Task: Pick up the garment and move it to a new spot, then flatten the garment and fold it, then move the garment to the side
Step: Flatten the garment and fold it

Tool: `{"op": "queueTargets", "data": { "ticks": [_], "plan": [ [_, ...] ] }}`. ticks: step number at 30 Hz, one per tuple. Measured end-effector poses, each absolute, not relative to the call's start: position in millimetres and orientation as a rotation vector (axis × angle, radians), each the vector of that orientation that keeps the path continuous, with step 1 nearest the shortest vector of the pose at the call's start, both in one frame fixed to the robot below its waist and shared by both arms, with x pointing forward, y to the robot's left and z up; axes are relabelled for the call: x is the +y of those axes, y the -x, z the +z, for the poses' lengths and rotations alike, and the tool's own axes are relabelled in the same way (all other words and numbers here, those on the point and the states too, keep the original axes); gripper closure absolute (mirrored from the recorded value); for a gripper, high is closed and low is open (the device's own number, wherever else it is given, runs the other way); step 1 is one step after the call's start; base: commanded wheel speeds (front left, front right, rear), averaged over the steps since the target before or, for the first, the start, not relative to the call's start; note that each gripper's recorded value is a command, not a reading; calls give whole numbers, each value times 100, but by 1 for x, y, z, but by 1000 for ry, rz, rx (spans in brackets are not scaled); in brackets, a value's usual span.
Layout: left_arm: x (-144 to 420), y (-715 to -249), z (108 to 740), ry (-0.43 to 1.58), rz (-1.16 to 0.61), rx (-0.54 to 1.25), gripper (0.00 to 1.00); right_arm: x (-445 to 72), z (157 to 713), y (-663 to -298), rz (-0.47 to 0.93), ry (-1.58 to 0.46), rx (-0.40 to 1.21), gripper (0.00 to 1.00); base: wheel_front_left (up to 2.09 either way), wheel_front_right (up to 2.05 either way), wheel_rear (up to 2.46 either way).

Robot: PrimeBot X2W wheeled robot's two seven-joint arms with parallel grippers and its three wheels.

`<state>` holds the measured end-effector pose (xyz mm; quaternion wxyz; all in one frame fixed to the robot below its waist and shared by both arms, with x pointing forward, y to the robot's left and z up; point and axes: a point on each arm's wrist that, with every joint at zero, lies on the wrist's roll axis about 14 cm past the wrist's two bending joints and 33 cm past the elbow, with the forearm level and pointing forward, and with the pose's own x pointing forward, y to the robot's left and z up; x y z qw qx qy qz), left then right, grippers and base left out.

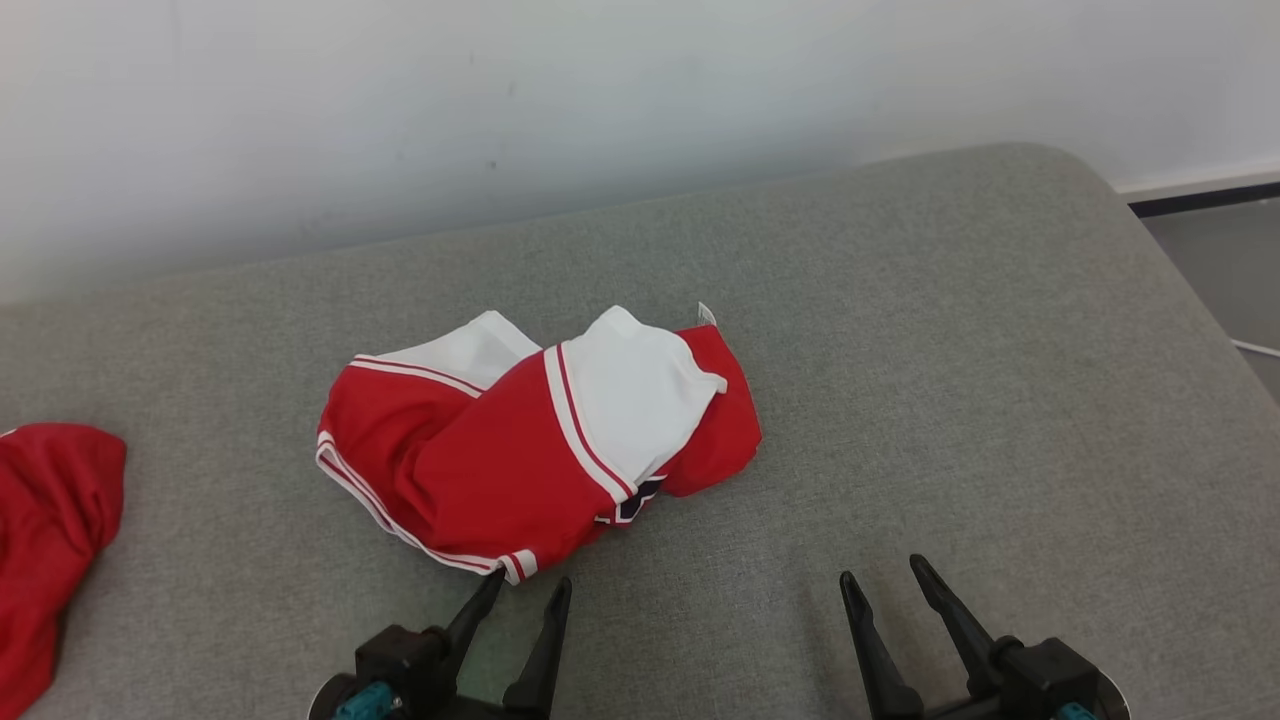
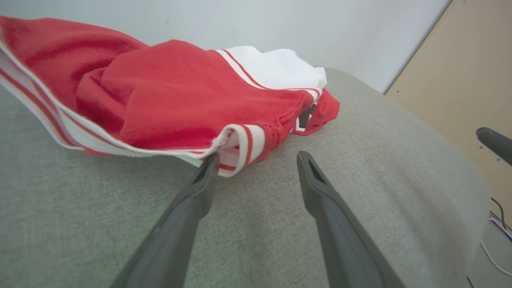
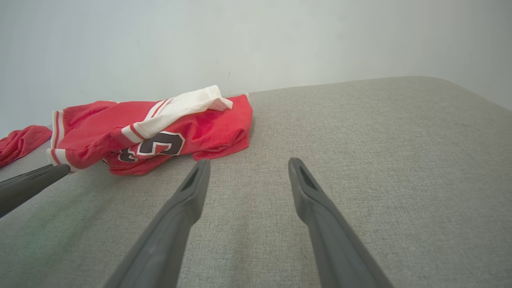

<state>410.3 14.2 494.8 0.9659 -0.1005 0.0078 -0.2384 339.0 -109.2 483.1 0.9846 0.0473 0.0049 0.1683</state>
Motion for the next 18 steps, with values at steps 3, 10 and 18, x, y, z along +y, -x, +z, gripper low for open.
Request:
{"op": "queueTargets", "data": {
  "ticks": [3,10,18],
  "plan": [
    [8,-418,495,227,-497,23,0,-110,483,-343,336,-94,9,0,0,0,0],
    [-4,-433,513,275,-519,-13,0,-110,483,-344,321,-104,10,0,0,0,0],
    [-20,-429,549,327,-586,-98,100,-117,488,-334,293,-110,-7,0,0,0,0]
  ]
}}
